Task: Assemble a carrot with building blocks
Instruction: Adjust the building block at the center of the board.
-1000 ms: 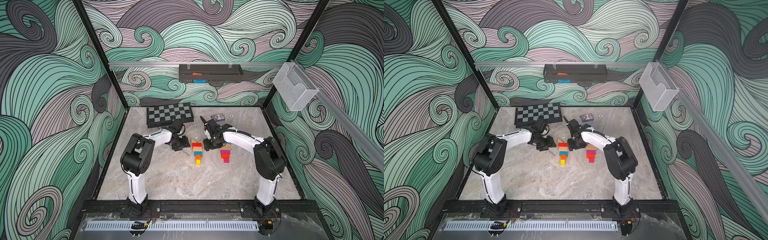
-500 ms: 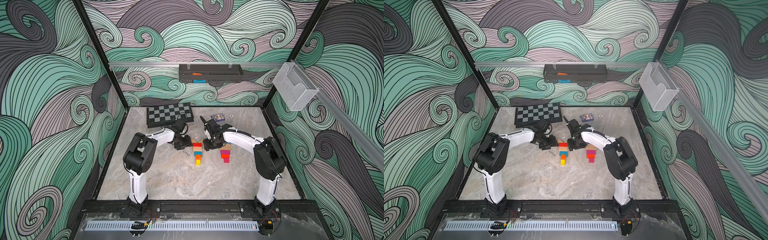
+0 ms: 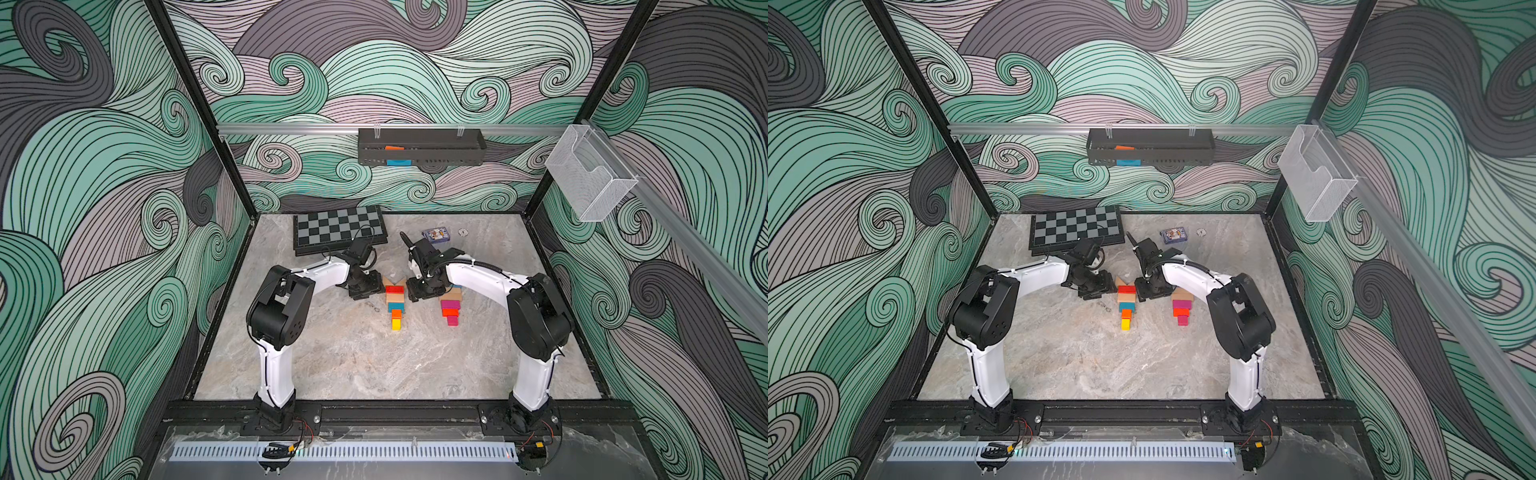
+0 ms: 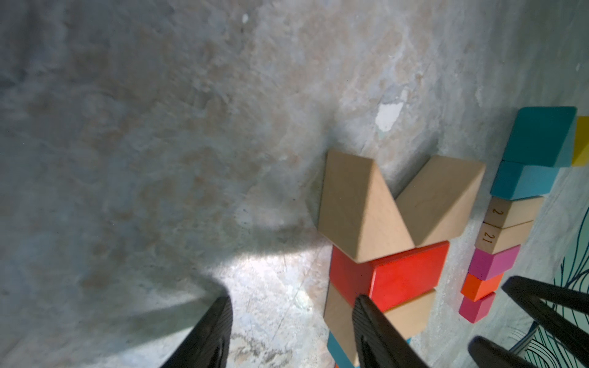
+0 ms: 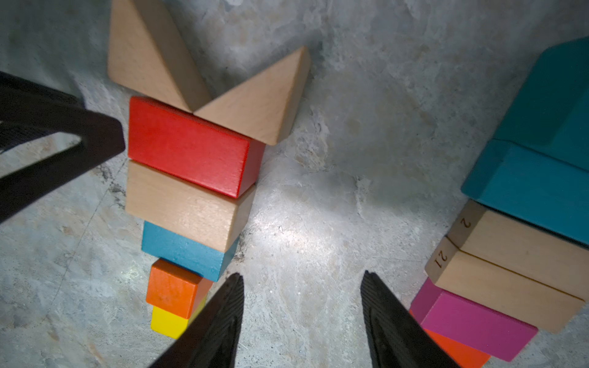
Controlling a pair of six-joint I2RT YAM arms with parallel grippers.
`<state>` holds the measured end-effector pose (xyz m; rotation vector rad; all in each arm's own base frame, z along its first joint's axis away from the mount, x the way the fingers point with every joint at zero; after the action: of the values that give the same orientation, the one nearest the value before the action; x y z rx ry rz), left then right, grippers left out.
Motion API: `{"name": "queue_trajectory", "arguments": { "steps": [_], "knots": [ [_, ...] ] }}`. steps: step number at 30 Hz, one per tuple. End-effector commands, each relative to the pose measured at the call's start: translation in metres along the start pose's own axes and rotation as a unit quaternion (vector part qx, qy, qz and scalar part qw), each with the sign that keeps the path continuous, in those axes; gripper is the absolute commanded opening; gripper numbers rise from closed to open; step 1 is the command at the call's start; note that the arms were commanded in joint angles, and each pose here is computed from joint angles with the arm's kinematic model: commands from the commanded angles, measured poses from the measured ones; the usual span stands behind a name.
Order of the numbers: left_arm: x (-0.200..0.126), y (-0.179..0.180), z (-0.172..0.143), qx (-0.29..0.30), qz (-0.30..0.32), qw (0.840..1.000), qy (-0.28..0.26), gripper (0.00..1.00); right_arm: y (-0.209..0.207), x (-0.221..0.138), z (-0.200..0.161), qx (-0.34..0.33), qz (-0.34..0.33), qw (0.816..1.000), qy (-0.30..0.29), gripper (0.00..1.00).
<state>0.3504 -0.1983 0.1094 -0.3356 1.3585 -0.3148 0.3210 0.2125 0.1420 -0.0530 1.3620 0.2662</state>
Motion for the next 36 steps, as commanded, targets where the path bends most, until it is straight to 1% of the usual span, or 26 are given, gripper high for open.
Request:
{"name": "queue_trajectory", "arguments": {
  "steps": [1,8,20,36],
  "knots": [
    [-0.015,-0.001,0.004,0.007,0.014,1.000,-0.020,0.63,0.000,0.002,0.000,0.004,-0.001,1.000,0.001,0.61],
    [-0.020,0.003,-0.006,0.005,0.013,1.000,-0.013,0.64,0.000,0.010,-0.005,0.005,0.000,1.000,0.016,0.60],
    [-0.035,0.012,-0.036,-0.003,0.009,1.000,0.000,0.64,0.012,0.023,-0.029,-0.005,0.009,0.999,0.042,0.60],
    [-0.036,0.013,-0.042,-0.004,0.008,1.000,0.005,0.64,0.016,0.028,-0.018,-0.010,0.006,0.999,0.031,0.60]
  ]
}}
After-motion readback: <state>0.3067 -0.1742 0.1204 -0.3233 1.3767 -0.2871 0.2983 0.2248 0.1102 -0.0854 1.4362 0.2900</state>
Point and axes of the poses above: each gripper's point midway between its finger pads, its own x axis out along the fingers, its own y axis along the line the jaws close on, z = x × y, the point moved 9 cm from there along -x, back along the fingers, and after that the axes turned 4 degrees about x, right-handed, at the moved point
